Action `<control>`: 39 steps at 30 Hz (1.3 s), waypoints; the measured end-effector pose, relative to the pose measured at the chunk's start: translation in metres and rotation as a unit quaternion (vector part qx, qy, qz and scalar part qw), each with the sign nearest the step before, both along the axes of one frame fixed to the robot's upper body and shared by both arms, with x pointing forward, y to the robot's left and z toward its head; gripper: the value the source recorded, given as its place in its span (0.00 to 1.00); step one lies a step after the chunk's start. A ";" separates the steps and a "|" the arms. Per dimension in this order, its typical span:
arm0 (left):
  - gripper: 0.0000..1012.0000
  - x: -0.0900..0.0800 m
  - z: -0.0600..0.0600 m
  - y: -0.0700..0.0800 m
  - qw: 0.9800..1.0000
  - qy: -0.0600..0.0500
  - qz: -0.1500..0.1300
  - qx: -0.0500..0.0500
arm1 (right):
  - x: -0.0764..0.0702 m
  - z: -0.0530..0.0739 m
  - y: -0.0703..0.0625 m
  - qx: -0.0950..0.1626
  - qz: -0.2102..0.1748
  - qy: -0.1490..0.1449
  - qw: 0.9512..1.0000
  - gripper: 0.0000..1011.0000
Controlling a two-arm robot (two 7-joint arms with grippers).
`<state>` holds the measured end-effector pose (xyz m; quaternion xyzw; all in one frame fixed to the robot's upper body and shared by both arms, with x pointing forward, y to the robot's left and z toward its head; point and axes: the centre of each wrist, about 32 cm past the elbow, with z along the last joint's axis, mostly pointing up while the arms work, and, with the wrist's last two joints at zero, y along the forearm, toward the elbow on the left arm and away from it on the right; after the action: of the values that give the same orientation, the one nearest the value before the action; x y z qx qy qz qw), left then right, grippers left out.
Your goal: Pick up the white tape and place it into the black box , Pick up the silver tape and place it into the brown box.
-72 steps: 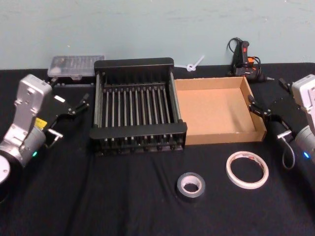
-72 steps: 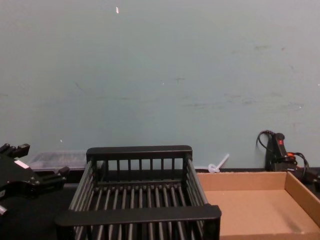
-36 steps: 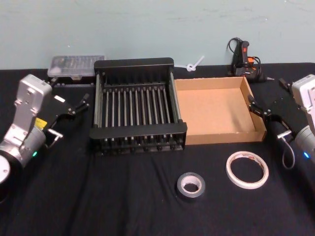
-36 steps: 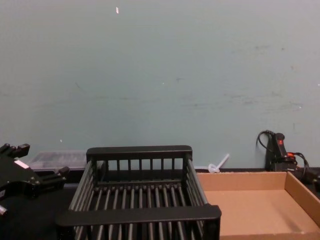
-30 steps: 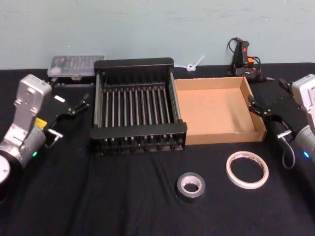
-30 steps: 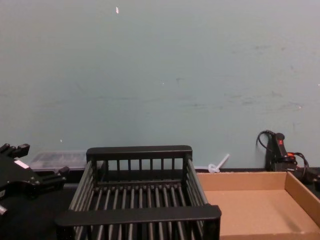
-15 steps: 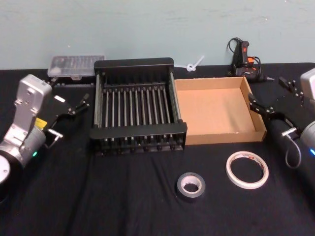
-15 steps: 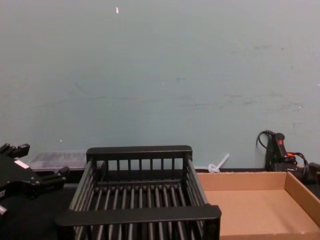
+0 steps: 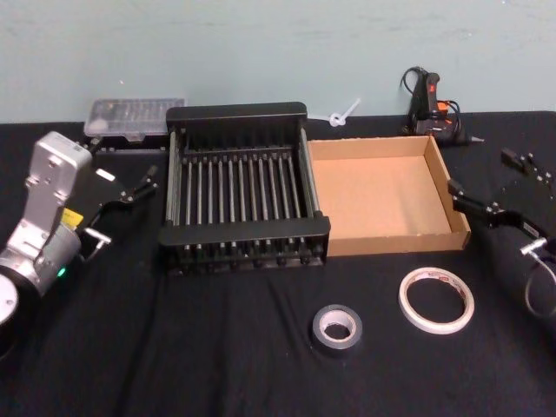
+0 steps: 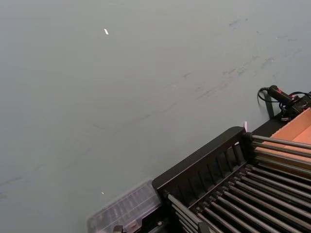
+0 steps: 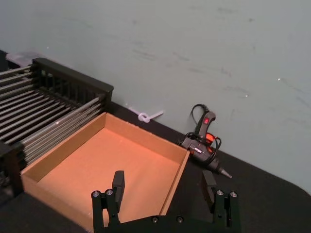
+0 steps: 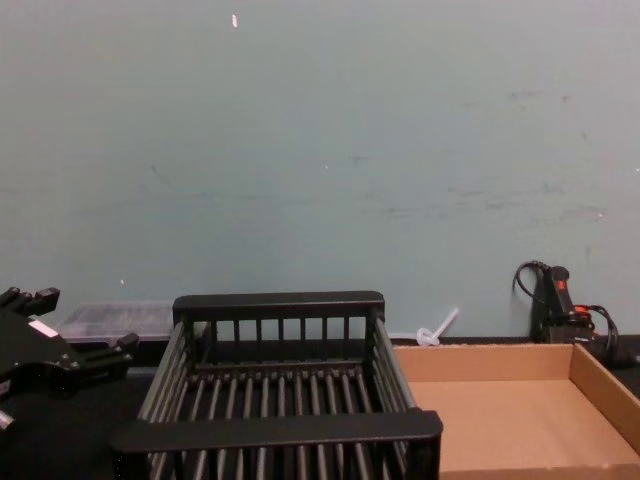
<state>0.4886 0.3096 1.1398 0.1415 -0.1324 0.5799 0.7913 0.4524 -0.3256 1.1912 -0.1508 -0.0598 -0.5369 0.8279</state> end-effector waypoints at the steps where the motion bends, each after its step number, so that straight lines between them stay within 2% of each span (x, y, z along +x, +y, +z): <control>1: 0.99 0.000 0.000 0.000 1.000 0.000 0.000 0.000 | 0.000 0.000 0.000 0.000 0.000 0.000 1.000 0.99; 11: 0.99 0.000 0.000 0.000 1.000 0.000 0.000 0.000 | -0.020 -0.001 -0.004 0.001 0.019 0.048 0.999 0.99; 21: 0.99 0.000 0.000 0.000 1.000 0.000 0.000 0.000 | -0.037 -0.011 -0.006 0.014 0.030 0.111 0.993 0.99; 39: 0.99 0.000 0.000 0.000 1.000 0.000 0.000 0.000 | -0.039 -0.028 -0.002 0.003 0.037 0.157 0.987 0.99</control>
<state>0.4886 0.3097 1.1398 0.1415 -0.1325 0.5799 0.7913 0.4135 -0.3277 1.1628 -0.2286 0.0673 -0.4760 0.8465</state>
